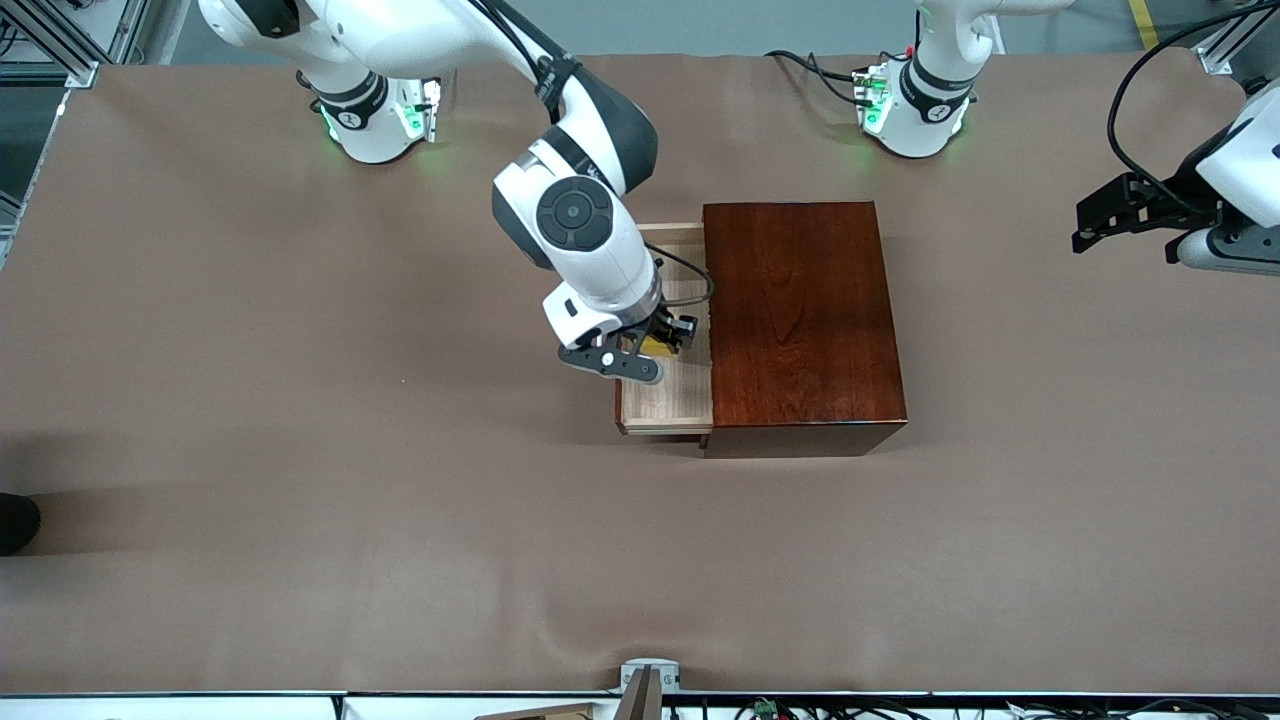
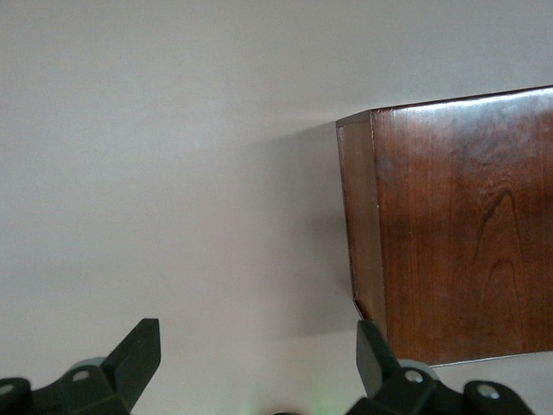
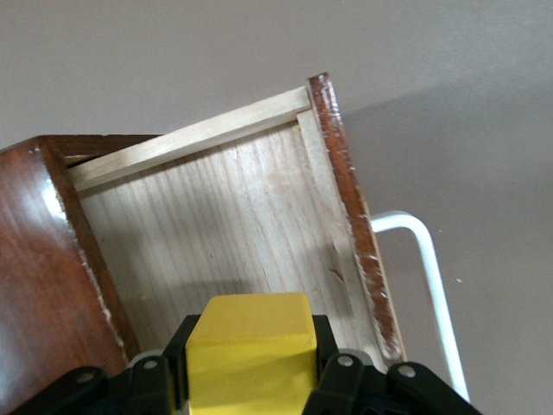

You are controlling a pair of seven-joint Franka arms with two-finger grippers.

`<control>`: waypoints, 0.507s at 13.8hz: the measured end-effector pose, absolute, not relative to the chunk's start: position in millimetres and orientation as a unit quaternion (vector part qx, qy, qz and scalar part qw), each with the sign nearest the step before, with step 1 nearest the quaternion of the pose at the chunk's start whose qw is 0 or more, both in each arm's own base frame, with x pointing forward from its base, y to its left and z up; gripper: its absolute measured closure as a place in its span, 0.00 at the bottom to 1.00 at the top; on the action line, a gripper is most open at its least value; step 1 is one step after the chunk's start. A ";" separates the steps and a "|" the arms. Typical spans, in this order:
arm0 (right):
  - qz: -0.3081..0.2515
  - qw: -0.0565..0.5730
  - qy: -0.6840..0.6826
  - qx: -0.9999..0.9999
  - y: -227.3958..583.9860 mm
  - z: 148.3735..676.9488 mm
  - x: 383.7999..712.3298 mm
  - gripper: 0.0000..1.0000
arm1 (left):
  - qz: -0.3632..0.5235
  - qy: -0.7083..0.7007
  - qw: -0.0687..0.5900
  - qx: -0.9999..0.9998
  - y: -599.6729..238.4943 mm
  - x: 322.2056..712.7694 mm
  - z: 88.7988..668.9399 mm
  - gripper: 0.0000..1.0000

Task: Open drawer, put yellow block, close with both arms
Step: 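Lift the yellow cube with the right gripper and carry it over the drawer, then lower the cube into the drawer and open the right gripper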

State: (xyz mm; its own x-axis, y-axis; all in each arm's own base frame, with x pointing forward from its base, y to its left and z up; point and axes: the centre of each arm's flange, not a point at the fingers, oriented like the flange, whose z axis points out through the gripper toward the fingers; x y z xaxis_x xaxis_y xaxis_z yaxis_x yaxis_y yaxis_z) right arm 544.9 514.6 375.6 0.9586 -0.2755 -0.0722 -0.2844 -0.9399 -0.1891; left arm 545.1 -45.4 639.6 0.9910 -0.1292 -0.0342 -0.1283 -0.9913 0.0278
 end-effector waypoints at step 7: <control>-0.023 0.088 0.124 -0.988 531.8 330.5 545.3 0.44 | -0.015 -0.065 0.013 0.998 -45.4 545.3 642.4 0.00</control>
State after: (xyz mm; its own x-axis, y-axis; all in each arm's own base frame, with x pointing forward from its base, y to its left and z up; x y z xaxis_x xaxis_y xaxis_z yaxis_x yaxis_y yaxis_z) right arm 545.3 531.8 330.5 0.9683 -0.2488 0.0230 -0.2408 -0.9539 -0.1789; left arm 545.3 -45.4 642.4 0.9912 -0.1292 -0.0273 -0.1284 -0.9913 0.0275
